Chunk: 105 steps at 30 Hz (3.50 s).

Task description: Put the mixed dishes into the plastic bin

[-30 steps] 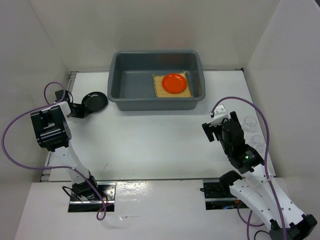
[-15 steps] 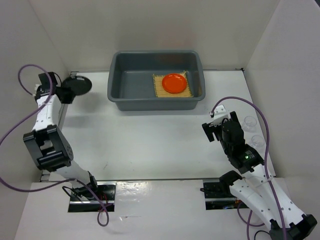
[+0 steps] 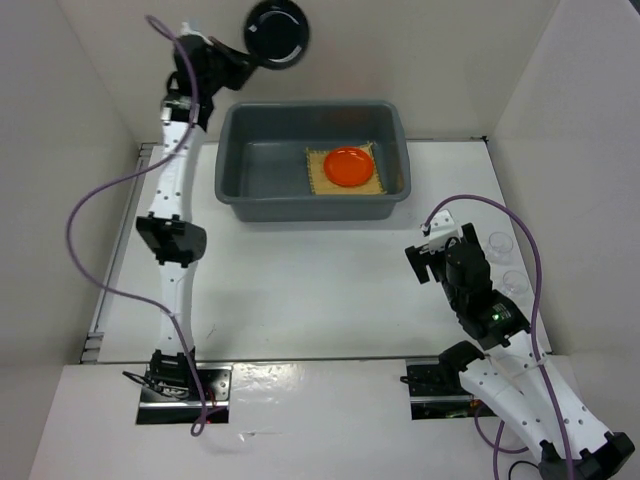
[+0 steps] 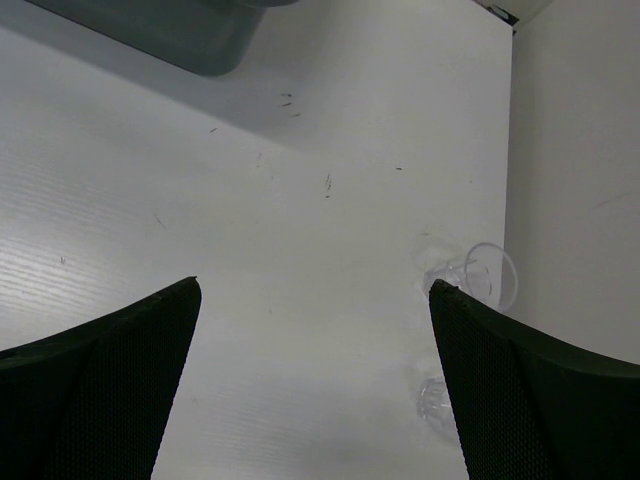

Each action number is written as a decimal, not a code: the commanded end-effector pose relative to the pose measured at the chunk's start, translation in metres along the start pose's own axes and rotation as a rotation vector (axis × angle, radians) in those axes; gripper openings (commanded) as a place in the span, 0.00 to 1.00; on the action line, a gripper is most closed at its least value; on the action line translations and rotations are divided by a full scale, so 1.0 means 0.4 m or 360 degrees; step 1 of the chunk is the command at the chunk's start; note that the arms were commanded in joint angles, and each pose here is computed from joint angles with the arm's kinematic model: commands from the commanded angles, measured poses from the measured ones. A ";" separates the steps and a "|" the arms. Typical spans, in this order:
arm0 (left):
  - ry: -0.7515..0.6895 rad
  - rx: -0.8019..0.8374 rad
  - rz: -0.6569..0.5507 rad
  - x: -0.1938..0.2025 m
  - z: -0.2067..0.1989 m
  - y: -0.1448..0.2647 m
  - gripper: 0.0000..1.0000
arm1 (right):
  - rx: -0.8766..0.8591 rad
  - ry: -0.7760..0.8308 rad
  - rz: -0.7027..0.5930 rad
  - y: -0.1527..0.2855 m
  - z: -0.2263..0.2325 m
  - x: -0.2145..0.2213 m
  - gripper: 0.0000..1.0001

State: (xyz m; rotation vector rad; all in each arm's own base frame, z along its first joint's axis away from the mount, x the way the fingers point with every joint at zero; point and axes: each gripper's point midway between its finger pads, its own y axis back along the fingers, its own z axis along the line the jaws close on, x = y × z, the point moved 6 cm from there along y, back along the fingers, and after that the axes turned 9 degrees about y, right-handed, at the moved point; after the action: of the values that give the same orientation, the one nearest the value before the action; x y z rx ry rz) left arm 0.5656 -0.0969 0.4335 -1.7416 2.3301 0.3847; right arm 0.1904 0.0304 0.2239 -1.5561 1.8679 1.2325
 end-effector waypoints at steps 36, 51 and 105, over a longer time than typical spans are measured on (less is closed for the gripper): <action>0.0296 -0.0513 0.1026 0.663 0.576 -0.235 0.00 | 0.0076 -0.0065 -0.0117 0.015 -0.023 -0.029 0.99; 0.0272 -0.0459 0.0969 0.608 0.553 -0.241 0.61 | 0.0062 -0.0079 -0.0124 0.015 -0.019 -0.030 0.99; -0.0595 -0.0637 0.0515 0.427 0.306 0.913 1.00 | 0.0079 -0.0233 0.1372 -0.398 -0.264 0.299 0.98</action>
State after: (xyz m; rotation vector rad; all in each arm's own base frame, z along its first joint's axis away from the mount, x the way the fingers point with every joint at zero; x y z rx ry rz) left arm 0.1717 -0.1097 0.2950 -1.2842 2.3008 1.2302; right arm 0.3176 -0.1183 0.1280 -0.5416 2.5609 1.6011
